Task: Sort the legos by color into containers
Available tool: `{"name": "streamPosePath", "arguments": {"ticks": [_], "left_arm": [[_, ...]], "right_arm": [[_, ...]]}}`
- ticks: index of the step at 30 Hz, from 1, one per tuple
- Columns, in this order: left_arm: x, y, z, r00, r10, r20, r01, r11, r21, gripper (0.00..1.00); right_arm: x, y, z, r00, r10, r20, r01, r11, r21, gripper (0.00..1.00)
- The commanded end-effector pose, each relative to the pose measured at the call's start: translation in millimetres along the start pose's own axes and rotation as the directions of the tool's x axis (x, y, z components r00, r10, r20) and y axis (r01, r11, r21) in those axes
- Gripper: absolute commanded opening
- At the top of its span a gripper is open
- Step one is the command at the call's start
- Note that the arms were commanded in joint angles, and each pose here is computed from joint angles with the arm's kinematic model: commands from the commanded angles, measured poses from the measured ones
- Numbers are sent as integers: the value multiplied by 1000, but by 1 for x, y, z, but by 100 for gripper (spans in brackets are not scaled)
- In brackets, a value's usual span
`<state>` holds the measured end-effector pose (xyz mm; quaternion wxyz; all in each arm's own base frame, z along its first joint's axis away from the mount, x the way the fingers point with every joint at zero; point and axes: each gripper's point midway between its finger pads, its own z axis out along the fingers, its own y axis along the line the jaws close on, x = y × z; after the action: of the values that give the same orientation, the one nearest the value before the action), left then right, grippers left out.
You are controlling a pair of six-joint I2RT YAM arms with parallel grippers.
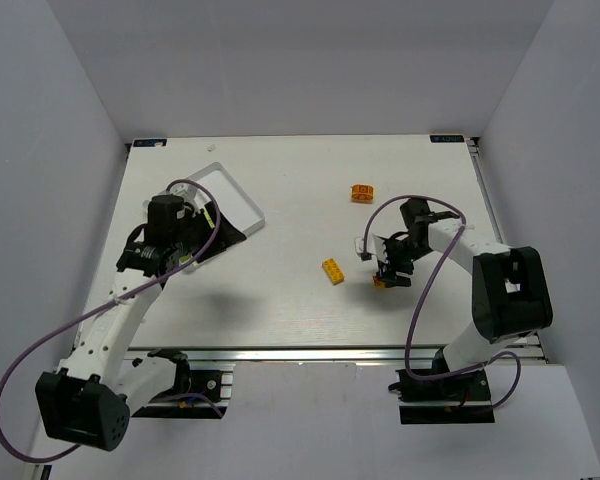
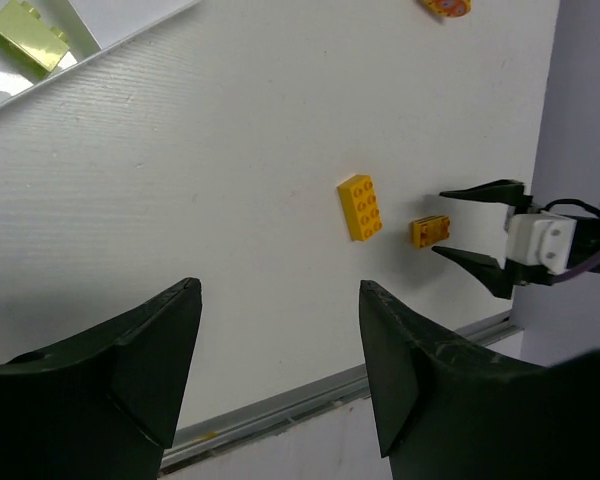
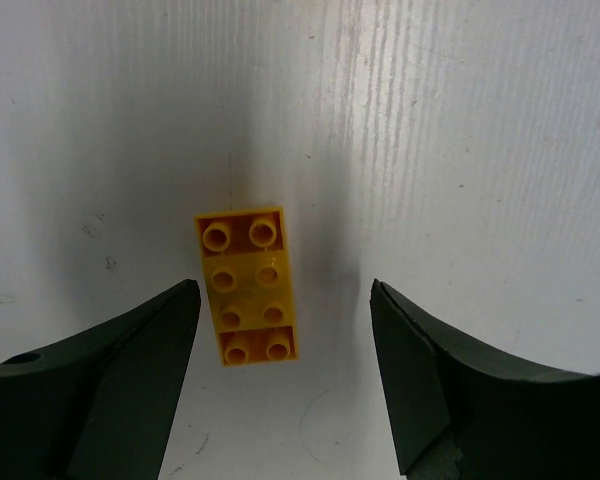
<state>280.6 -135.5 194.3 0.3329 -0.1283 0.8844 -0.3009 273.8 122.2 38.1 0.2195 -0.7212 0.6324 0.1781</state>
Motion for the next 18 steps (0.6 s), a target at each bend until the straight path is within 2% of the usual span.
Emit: {"name": "streamPosePath", "arguments": {"ticks": [1, 5, 8, 9, 13, 15, 18], "left_arm": [[-1, -2, -15, 998, -45, 53, 45, 999, 4, 74], [-1, 0, -27, 995, -52, 84, 53, 999, -9, 74], [1, 3, -31, 995, -51, 89, 53, 998, -26, 74], [1, 3, -31, 995, -51, 88, 54, 998, -27, 74], [3, 2, -39, 992, -65, 111, 68, 997, -20, 74], [4, 2, -42, 990, -81, 116, 84, 996, -20, 74], [6, 1, -52, 985, -99, 142, 101, 995, -6, 74]], "right_arm": [[6, -6, 9, 999, -37, -41, 37, 999, 17, 74], [10, -5, 15, 997, -37, -65, 37, 999, 6, 67], [13, -2, 18, 996, -39, -81, 38, 999, -11, 49], [11, -3, 18, 996, -39, -79, 39, 999, -10, 36], [-3, -4, 13, 999, -12, -47, 11, 1000, -26, 14], [-33, -13, 6, 1000, -7, 16, 7, 999, -36, 5], [-98, -44, -9, 989, 24, 145, -22, 1000, -15, 0]]}}
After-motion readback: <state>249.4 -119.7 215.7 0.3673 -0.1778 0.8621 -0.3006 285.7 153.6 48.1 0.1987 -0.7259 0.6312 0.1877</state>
